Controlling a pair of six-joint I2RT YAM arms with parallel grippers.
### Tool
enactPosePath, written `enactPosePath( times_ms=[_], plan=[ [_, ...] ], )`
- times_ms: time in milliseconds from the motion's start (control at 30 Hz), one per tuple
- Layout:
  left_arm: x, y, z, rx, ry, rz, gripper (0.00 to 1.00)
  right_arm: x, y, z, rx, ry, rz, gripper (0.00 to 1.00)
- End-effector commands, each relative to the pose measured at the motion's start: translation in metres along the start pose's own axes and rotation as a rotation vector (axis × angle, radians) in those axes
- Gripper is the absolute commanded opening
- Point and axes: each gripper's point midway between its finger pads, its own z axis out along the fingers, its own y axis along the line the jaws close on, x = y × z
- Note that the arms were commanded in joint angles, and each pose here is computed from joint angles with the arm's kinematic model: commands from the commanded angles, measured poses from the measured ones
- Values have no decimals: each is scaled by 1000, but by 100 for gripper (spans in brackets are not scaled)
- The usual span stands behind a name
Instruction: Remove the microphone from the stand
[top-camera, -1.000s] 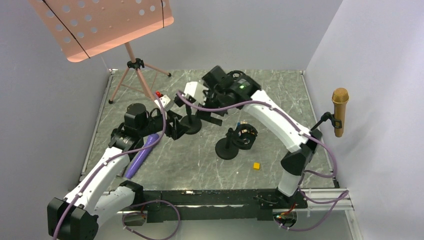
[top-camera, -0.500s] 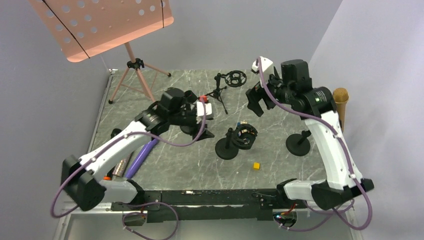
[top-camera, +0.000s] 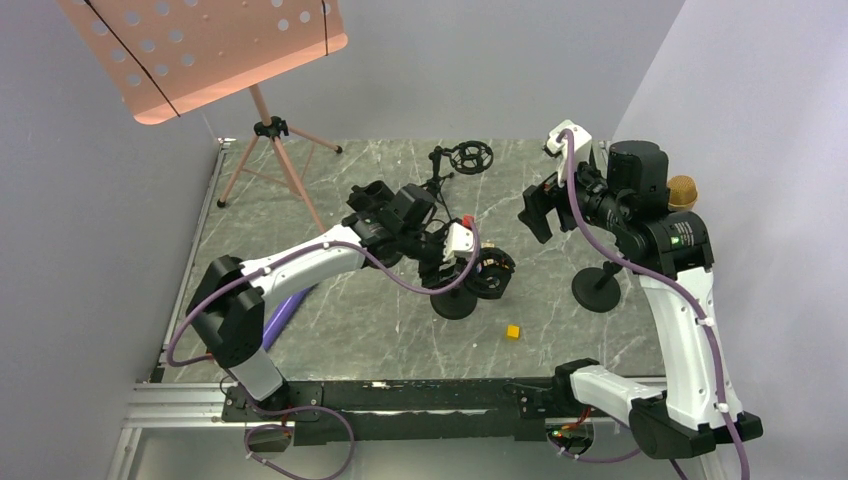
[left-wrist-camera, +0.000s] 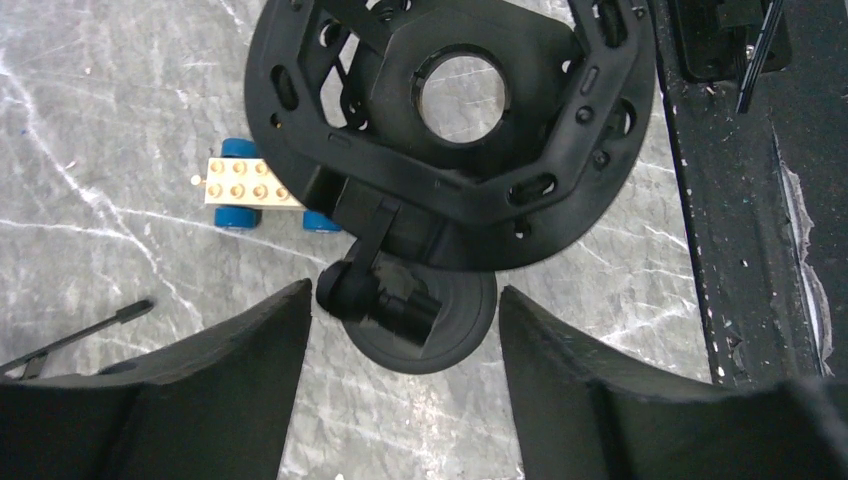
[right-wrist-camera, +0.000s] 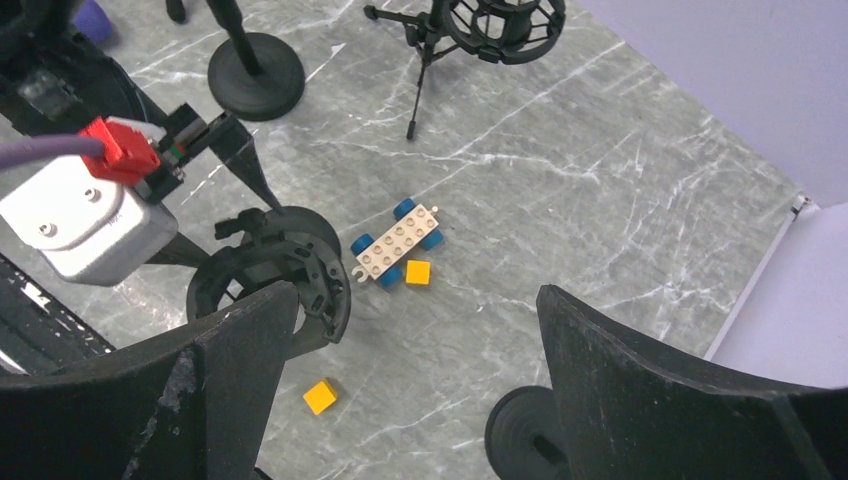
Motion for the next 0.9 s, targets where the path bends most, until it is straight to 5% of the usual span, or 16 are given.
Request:
enactPosePath(
  times_ms=[0, 267, 533, 767, 867],
  plan=[
    [-29, 8, 6, 9, -80, 123, 63, -19, -8, -19, 53, -73, -7, 94],
    [-32, 29, -1, -103, -90, 110, 31, -56, -25, -93, 270, -263, -47, 99],
    [-9, 88, -34, -337, -68, -9, 7, -52, -61, -136, 534, -234, -51, 99],
    [4, 155, -57, -516, -39, -39, 8, -38, -75, -159, 669, -192, -21, 99],
    [11, 171, -59, -538, -26, -64, 27, -23, -85, -167, 745, -128, 13, 99]
  ],
)
